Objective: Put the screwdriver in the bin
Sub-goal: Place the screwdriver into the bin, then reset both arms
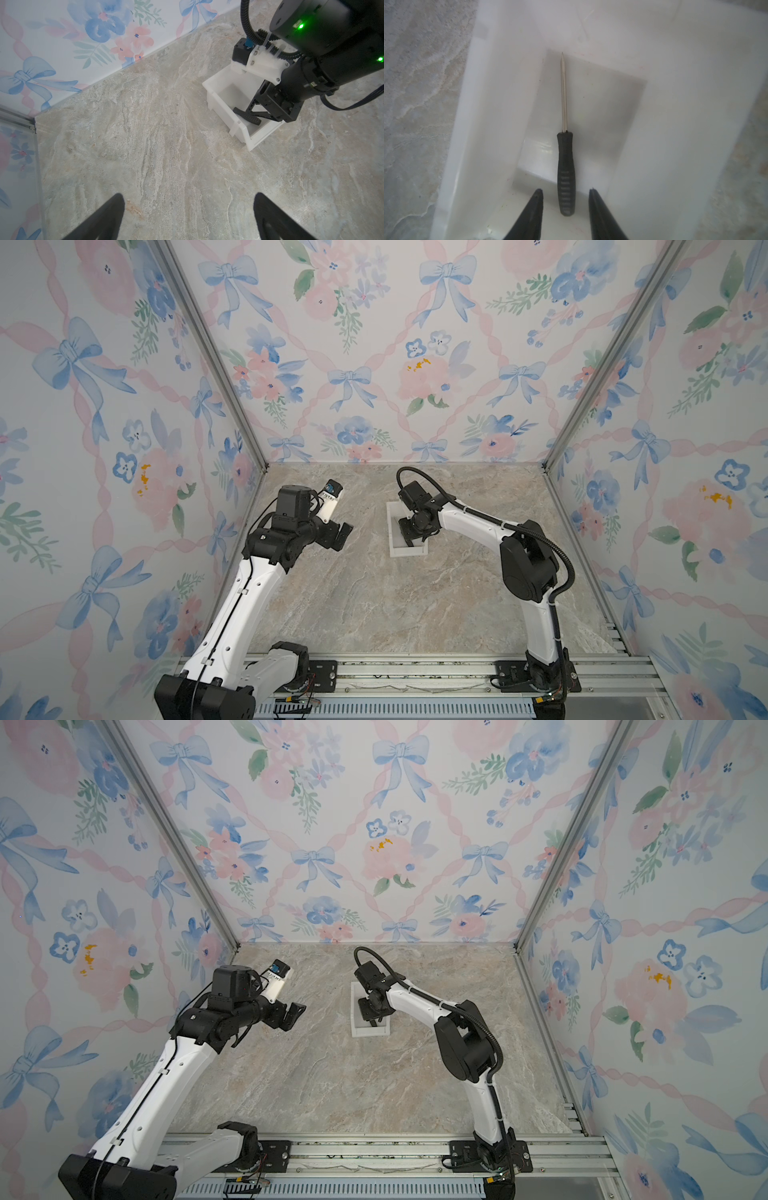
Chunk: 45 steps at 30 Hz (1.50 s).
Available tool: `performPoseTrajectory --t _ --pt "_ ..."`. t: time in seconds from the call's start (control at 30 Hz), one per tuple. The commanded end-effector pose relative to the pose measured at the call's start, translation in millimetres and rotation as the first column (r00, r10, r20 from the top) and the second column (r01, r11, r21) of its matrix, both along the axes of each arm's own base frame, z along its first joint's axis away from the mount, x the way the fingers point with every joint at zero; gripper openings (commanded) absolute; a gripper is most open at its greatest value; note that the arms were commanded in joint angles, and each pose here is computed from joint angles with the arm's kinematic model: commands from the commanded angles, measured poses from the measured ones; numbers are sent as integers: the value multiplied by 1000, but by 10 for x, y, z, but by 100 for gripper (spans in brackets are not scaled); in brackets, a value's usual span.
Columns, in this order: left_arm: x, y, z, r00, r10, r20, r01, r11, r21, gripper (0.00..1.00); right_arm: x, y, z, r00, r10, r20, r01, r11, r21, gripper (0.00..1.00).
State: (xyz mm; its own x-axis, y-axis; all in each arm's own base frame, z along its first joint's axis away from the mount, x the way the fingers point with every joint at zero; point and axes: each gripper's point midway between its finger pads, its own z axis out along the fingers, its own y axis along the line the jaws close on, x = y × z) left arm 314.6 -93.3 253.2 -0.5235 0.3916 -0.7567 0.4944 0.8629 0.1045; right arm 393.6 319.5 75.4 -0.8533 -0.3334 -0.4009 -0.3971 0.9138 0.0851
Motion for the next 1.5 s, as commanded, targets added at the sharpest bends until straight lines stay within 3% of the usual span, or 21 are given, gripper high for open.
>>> performPoseTrajectory --t 0.0,0.2,0.33,0.47,0.57,0.7,0.83,0.97,1.13,1.33,1.47 --pt "-22 -26 -143 999 -13 -47 13 1000 6 98 75 64 632 991 -9 133 -3 996 88 44" --pt "14 -30 -309 995 1 -99 0 1000 5 98 25 -51 1417 950 -64 305 -8 973 231 55" --pt "115 -8 -237 997 22 -75 -21 1000 13 98 -31 -380 1889 900 -179 397 19 927 374 70" --pt "308 27 -149 996 72 -43 -72 997 14 98 -88 -887 1995 850 -286 443 98 911 400 78" --pt "479 111 -234 989 145 -8 -145 989 19 98 -204 -1269 1979 798 -325 507 150 922 356 98" --pt "601 236 -472 973 228 38 -229 973 25 98 -339 -1885 1923 669 -422 612 317 906 279 97" --pt "671 408 -719 942 325 89 -325 946 -17 98 -502 -2365 1745 602 -407 686 383 902 199 97" --pt "673 640 -902 900 421 113 -408 905 -121 98 -677 -2892 1558 543 -510 667 481 840 250 97" --pt "688 851 -897 859 489 149 -457 865 -207 98 -831 -3285 1505 437 -548 714 523 800 294 97" --pt "589 944 -917 819 527 226 -454 837 -307 98 -792 -3367 1335 365 -487 794 473 831 293 97" --pt "516 984 -1096 814 529 242 -455 838 -302 98 -717 -3452 1015 362 -489 794 485 826 287 97"
